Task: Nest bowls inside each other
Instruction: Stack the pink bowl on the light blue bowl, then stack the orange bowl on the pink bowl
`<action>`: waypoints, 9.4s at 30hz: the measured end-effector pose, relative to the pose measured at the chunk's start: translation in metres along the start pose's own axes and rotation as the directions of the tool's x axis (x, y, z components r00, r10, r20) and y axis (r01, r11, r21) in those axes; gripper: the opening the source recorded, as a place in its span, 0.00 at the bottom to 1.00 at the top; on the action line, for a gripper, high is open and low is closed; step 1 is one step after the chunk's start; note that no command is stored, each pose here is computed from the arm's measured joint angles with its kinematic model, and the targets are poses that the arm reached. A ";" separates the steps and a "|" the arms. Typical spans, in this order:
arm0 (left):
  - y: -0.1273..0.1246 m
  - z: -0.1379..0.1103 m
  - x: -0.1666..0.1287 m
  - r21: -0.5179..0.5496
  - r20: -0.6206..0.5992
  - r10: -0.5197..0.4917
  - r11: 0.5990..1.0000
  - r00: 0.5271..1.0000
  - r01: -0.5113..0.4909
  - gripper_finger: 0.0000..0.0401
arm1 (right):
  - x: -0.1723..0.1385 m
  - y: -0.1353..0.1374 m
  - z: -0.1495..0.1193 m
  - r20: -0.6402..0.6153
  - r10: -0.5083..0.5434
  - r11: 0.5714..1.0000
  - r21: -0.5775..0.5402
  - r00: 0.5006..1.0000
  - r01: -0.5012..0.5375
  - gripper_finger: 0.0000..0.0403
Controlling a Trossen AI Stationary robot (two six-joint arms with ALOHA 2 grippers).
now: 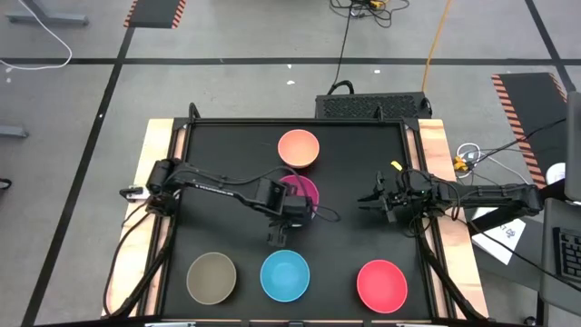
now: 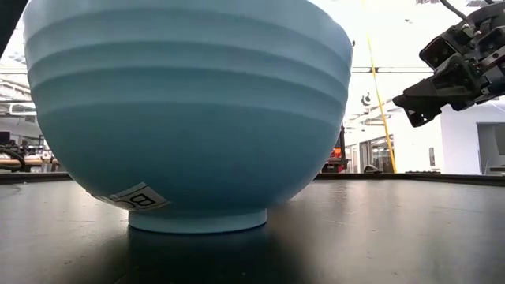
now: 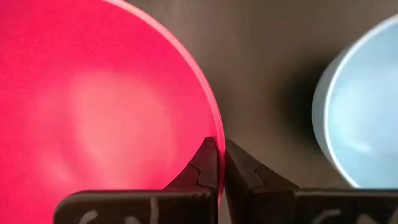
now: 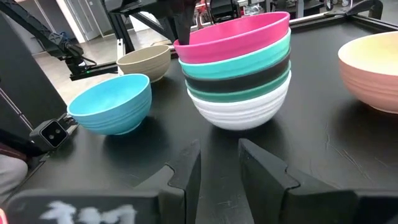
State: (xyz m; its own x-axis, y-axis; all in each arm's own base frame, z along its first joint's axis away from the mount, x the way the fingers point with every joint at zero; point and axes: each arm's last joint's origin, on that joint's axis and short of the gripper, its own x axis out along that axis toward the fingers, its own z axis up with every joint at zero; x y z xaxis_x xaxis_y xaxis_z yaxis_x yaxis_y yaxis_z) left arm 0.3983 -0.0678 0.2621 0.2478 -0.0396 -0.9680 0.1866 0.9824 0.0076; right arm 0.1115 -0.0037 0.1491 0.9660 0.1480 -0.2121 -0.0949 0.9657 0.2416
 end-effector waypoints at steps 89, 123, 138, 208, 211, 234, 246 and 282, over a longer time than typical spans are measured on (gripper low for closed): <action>-0.022 -0.012 -0.002 -0.020 0.041 0.000 1.000 0.999 0.001 0.01 | 0.000 0.000 0.001 0.009 -0.003 1.000 -0.008 1.000 0.003 0.25; -0.018 -0.021 -0.019 -0.049 0.024 -0.098 0.994 0.995 0.099 0.01 | 0.000 0.000 0.002 0.016 -0.002 1.000 -0.014 1.000 0.002 0.25; -0.018 -0.019 -0.019 -0.064 0.038 -0.098 0.993 0.994 0.100 0.08 | 0.000 0.000 0.002 0.018 0.000 1.000 -0.015 1.000 0.001 0.25; -0.014 -0.242 -0.005 0.152 0.891 -0.085 0.981 0.446 -0.117 0.40 | 0.000 0.001 0.005 0.054 0.000 0.999 -0.037 0.999 0.002 0.25; -0.012 -0.254 0.012 0.168 0.912 -0.117 0.981 0.393 -0.098 0.40 | 0.000 0.000 0.005 0.057 -0.011 0.999 -0.037 0.998 0.013 0.25; -0.008 -0.287 0.034 0.033 0.940 0.002 0.995 0.340 -0.095 0.40 | 0.002 -0.017 0.040 0.138 -0.381 0.918 -0.063 0.914 0.392 0.25; -0.006 -0.285 0.027 -0.002 0.961 0.059 0.979 0.270 -0.206 0.40 | 0.020 -0.077 0.112 0.042 -0.462 0.887 0.008 0.886 0.462 0.25; -0.006 -0.288 0.024 -0.041 0.963 0.055 0.997 0.264 -0.059 0.40 | 0.094 -0.168 0.178 -0.395 -0.209 0.785 -0.613 0.895 -0.087 0.25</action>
State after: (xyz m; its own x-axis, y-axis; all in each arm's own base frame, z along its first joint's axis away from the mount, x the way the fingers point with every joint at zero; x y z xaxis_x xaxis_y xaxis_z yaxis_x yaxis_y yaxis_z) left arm 0.1289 -0.0224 0.1662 0.9911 -0.1323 -0.0139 0.1329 0.9897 0.0541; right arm 0.2607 -0.1895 0.2569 0.7890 0.0145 -0.6142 -0.3059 0.8763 -0.3723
